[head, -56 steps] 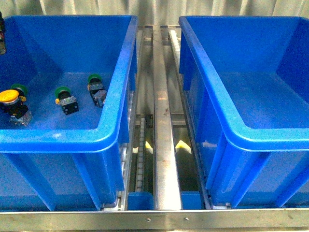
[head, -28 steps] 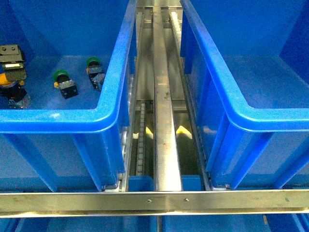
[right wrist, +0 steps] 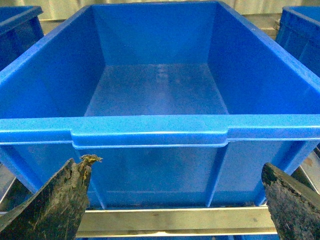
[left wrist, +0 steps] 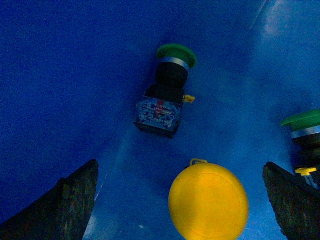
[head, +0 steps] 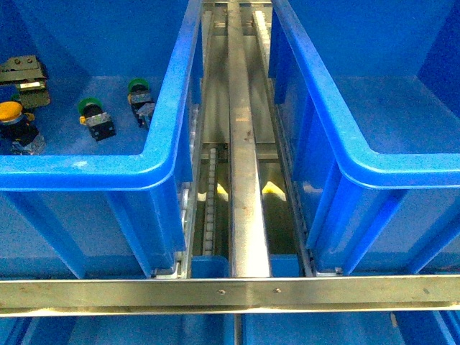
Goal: Pick red and yellow buttons and place in box
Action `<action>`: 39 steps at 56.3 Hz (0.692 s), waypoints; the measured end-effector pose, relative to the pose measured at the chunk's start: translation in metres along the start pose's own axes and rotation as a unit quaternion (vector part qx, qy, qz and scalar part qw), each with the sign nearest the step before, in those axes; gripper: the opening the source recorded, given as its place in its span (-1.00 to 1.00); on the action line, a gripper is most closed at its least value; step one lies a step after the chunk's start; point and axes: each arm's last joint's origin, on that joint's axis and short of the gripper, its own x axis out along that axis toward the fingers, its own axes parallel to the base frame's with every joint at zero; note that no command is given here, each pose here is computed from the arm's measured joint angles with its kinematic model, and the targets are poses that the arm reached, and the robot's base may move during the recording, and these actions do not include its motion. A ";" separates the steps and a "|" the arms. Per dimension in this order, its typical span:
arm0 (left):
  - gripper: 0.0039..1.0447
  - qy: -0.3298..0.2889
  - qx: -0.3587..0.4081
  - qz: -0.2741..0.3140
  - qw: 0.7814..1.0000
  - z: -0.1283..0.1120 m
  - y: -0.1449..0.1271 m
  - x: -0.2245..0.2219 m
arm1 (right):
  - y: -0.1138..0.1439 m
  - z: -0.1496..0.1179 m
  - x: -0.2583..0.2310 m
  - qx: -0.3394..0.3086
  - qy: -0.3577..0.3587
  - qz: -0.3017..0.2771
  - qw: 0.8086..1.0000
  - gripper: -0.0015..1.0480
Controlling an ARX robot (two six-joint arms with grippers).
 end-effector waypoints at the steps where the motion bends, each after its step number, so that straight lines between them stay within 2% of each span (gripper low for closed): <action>1: 0.85 0.000 0.000 0.000 1.000 0.000 0.000 0.000 | 0.000 0.000 0.000 0.000 0.000 0.000 1.000 0.88; 9: 0.85 0.001 0.005 0.005 1.000 -0.002 -0.001 0.005 | 0.000 0.000 0.000 0.000 0.000 0.000 1.000 0.88; 30: -0.09 0.009 0.031 0.012 0.999 -0.009 -0.009 0.012 | 0.000 0.000 0.000 0.000 0.000 0.000 1.000 0.88; 33: -0.28 0.011 0.033 0.014 0.999 -0.011 -0.010 0.013 | 0.000 0.000 0.000 0.000 0.000 0.000 1.000 0.88; 39: -0.35 0.008 0.041 0.016 0.999 -0.010 -0.012 0.012 | 0.000 0.000 0.000 0.000 0.000 0.000 1.000 0.88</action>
